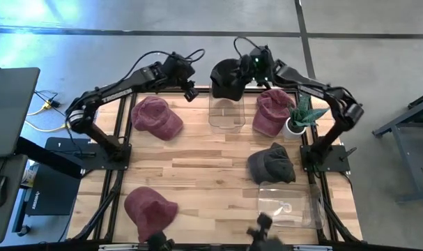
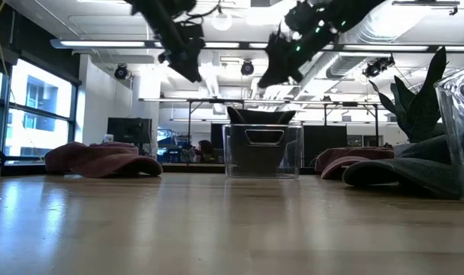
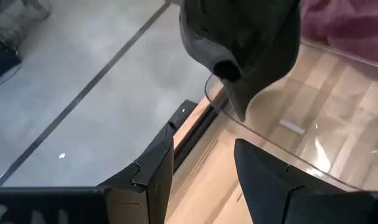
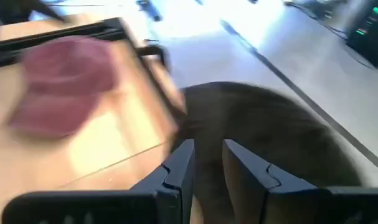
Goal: Pick & Place hat
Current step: Put the bottom red cap into the bottom transparent bin
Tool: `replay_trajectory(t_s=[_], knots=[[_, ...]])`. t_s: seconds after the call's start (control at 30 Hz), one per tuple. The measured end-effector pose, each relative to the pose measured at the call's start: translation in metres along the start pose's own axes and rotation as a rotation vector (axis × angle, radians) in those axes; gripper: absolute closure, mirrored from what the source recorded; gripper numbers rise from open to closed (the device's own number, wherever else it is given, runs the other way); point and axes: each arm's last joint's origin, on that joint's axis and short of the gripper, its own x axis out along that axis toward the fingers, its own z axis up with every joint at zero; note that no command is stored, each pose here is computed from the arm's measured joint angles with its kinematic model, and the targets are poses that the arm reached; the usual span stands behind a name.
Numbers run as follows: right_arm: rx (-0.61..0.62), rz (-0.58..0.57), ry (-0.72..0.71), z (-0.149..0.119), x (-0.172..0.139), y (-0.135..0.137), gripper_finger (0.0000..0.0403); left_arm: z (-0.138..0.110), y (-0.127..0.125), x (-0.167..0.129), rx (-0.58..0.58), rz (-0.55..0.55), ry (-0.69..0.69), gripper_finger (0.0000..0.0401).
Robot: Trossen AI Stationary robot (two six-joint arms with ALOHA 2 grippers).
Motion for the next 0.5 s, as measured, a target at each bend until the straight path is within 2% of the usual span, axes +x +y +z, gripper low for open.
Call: replay_trajectory(t_s=[0.17, 0.3, 0.4, 0.5], knots=[[-0.080, 0.005, -0.055, -0.029, -0.031, 0.060, 0.0329, -0.042, -0.002, -0.021, -0.057, -0.067, -0.052, 0.0238], [-0.072, 0.070, -0.166, -0.057, -0.063, 0.109, 0.0343, -0.076, -0.014, -0.039, -0.127, -0.163, -0.175, 0.0238], [-0.123, 0.174, -0.184, -0.085, -0.081, 0.146, 0.0357, -0.097, -0.031, -0.049, -0.146, -0.251, -0.284, 0.0238], [-0.171, 0.244, -0.182, -0.108, -0.099, 0.180, 0.0375, -0.116, -0.059, -0.055, -0.119, -0.369, -0.366, 0.0238]])
